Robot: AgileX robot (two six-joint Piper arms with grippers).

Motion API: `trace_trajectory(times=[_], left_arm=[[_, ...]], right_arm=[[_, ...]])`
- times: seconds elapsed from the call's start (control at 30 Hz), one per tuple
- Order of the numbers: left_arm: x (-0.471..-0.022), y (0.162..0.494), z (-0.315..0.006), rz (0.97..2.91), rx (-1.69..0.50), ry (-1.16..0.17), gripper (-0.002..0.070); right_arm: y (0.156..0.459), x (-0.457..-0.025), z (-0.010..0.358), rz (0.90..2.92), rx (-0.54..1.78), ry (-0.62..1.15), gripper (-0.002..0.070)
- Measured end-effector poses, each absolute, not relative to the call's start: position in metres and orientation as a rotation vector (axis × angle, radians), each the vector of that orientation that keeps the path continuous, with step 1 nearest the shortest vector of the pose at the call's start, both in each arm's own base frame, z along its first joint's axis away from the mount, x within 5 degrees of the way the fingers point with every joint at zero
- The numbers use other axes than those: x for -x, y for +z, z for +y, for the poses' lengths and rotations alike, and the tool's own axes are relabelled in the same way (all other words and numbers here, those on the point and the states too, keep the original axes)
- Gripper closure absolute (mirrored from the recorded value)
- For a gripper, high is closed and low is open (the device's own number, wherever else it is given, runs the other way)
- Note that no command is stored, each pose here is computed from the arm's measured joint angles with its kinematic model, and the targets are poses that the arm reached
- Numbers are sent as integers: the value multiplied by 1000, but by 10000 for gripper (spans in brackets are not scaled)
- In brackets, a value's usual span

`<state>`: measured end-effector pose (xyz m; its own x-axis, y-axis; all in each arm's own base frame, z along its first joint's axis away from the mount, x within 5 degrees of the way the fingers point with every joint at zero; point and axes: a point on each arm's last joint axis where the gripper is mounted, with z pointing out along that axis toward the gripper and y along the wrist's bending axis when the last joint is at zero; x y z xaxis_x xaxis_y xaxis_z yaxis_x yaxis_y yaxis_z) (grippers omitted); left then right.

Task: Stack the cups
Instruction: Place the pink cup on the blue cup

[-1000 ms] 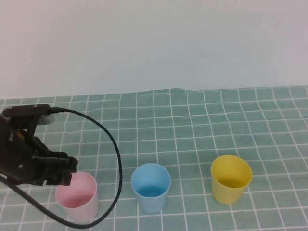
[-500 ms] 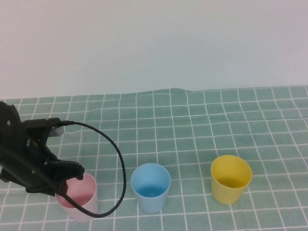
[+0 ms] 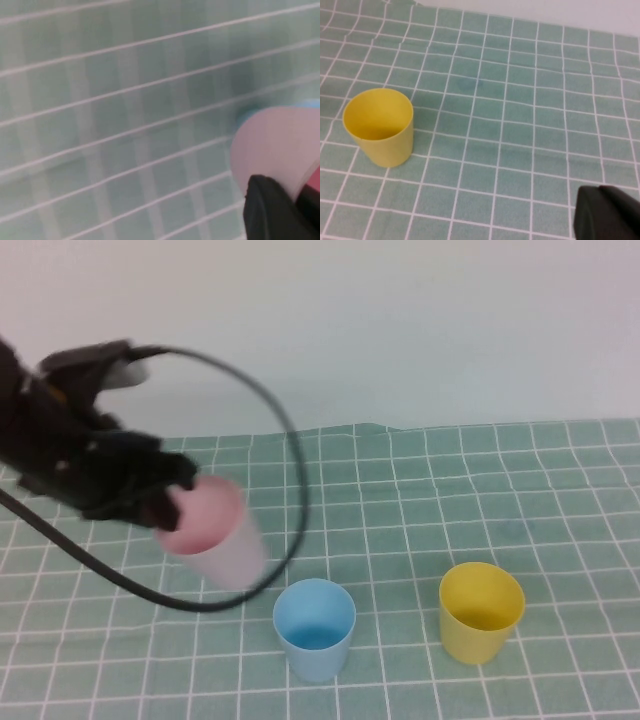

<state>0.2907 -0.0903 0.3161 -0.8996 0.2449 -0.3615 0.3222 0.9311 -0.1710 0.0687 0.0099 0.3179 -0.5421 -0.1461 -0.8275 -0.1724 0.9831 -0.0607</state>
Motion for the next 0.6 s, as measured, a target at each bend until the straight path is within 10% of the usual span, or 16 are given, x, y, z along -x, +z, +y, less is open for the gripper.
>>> trace_trajectory(times=[0.6], left_arm=[[-285, 296, -177, 2682, -779, -250, 662]], right_arm=[[318, -69, 10, 2152, 222, 34, 678]])
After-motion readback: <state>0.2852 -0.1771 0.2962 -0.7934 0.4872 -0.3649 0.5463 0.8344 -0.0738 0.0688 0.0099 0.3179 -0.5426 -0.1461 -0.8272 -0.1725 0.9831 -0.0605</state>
